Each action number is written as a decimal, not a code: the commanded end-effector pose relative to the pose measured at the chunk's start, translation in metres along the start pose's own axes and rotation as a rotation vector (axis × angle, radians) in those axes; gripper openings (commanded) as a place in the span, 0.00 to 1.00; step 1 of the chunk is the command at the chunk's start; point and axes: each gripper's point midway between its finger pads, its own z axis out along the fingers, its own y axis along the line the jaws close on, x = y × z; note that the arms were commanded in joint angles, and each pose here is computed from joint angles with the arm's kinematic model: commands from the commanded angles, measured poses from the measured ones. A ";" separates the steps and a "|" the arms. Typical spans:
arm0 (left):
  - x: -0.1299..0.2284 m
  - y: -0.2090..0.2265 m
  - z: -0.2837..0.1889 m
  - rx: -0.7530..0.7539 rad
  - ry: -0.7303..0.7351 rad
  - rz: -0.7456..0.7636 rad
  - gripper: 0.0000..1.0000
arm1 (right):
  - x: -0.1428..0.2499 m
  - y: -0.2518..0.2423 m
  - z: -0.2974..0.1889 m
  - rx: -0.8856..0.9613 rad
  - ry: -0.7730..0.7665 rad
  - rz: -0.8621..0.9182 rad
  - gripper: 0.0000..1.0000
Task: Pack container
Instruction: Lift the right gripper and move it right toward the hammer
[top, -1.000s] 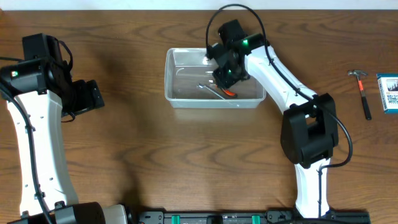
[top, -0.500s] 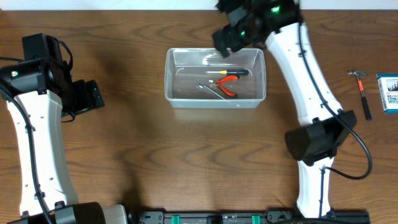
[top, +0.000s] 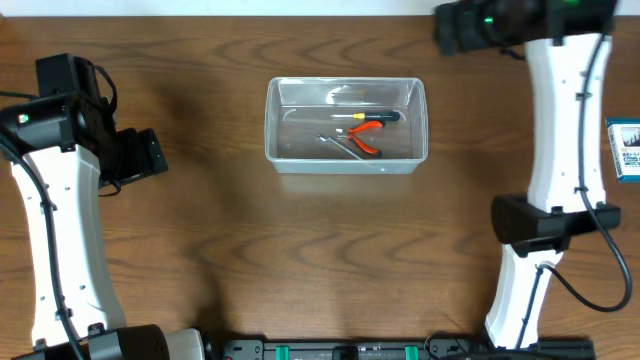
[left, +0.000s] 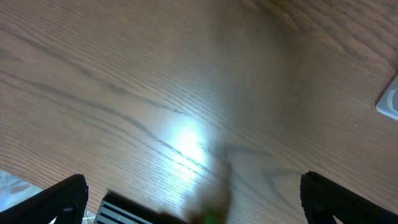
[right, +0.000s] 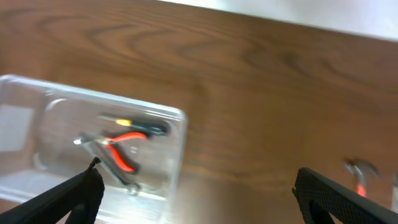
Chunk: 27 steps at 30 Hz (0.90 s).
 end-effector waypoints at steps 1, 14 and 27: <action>-0.004 0.002 -0.008 0.002 -0.030 -0.013 0.98 | 0.006 -0.032 -0.007 0.065 0.012 0.088 0.99; -0.005 0.002 -0.008 0.003 -0.035 -0.014 0.98 | 0.026 -0.112 -0.015 0.149 0.058 0.083 0.99; -0.005 0.002 -0.008 0.003 -0.035 -0.014 0.98 | 0.077 -0.183 -0.001 0.184 0.224 0.088 0.99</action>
